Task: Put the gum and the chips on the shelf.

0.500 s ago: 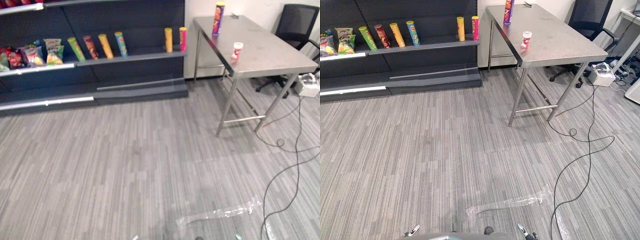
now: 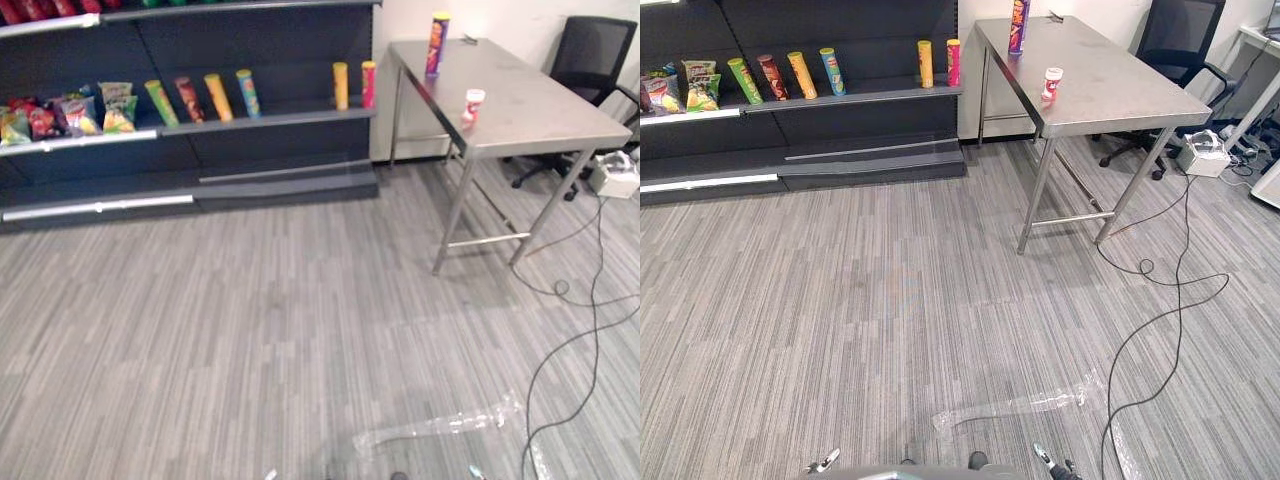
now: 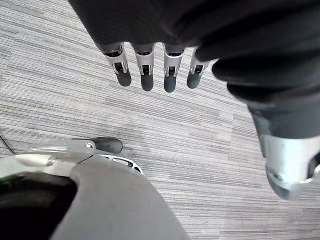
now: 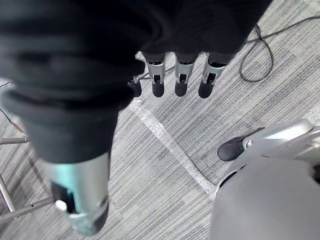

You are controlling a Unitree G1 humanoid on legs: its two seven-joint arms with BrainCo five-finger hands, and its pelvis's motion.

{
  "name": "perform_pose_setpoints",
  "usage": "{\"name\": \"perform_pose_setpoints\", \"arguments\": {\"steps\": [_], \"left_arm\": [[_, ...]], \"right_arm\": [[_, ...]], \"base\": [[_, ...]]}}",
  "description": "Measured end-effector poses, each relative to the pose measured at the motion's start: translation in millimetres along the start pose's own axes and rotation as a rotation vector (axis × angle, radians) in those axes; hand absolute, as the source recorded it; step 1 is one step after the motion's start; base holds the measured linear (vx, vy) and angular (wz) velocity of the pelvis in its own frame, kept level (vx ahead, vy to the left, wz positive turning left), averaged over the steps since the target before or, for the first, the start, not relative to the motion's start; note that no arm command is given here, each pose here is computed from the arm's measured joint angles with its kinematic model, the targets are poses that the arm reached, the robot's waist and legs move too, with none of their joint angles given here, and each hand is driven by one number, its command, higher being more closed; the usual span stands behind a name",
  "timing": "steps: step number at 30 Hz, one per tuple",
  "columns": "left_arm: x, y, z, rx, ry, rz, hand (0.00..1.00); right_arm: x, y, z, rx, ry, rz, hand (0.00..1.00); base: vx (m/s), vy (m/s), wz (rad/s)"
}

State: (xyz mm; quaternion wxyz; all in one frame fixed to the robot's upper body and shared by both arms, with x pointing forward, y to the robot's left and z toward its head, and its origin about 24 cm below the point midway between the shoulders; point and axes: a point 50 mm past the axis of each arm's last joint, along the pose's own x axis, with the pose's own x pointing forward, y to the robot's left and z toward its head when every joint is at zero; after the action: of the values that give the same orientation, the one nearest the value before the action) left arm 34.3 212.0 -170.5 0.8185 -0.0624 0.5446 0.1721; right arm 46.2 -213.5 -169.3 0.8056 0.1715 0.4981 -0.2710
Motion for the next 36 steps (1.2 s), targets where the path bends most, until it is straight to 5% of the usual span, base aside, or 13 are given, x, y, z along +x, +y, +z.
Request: {"name": "perform_pose_setpoints", "arguments": {"steps": [36], "left_arm": [[5,2,21,0.026,-0.052,0.009,0.0]], "right_arm": [[5,13,15,0.038,-0.04,0.022,0.0]], "base": [[0.01,-0.023,0.04]]}}
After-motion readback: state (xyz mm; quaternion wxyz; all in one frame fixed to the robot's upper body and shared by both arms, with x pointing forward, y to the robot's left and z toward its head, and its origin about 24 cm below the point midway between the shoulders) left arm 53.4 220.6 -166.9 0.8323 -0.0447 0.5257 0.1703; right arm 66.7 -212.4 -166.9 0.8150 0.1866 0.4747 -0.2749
